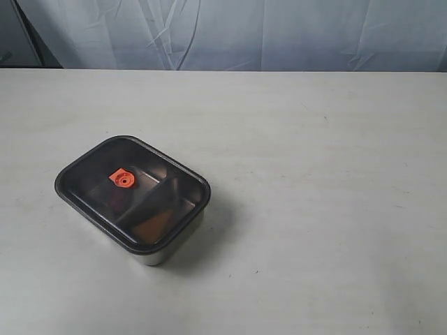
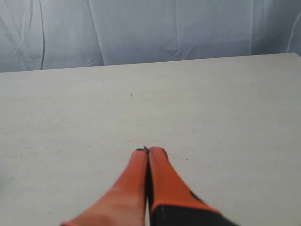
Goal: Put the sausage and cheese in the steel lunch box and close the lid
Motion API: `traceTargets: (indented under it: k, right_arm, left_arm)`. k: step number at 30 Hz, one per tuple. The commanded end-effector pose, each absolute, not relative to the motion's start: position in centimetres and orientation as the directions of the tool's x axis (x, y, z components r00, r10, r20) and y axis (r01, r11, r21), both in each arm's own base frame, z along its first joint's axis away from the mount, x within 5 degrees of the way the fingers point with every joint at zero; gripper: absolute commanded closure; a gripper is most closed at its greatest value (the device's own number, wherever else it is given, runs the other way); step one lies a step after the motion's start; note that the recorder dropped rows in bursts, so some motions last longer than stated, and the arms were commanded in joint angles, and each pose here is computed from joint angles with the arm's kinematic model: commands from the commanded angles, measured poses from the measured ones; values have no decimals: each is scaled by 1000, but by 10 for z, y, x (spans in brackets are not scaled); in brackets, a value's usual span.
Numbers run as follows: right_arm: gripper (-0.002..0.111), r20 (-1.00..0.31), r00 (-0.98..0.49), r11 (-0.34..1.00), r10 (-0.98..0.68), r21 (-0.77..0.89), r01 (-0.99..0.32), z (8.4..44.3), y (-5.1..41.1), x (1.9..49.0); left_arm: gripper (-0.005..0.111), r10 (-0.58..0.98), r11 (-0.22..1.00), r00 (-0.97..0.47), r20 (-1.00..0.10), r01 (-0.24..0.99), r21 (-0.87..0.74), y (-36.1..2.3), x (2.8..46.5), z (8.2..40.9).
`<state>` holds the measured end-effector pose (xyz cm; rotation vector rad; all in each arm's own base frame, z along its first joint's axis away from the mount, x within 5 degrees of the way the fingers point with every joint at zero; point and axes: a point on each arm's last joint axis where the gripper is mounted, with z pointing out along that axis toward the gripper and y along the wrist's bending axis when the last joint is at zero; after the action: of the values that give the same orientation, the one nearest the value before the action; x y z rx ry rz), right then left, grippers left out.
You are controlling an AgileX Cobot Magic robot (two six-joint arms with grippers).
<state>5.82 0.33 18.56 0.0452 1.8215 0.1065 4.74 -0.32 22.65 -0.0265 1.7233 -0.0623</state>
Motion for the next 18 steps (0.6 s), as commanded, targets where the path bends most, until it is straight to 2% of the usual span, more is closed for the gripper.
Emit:
traceTargets:
  k: [1, 7, 10, 18]
  right_arm:
    - [109, -965, -247, 995, 88, 96, -20, 185, 3, 58]
    - [109, -965, -247, 995, 88, 96, -20, 185, 3, 58]
    - [109, -965, -247, 995, 88, 96, -20, 185, 3, 58]
    - [109, -967, -240, 995, 88, 96, -21, 185, 3, 58]
  left_arm:
    - [107, -72, 997, -183, -980, 14, -76, -3, 51, 208]
    - [107, -74, 997, -154, -985, 1, -75, -2, 55, 192]
    - [107, -56, 998, -110, -992, -3, -56, -1, 56, 195]
    - [107, -31, 1000, -136, -990, -4, -31, -1, 56, 193]
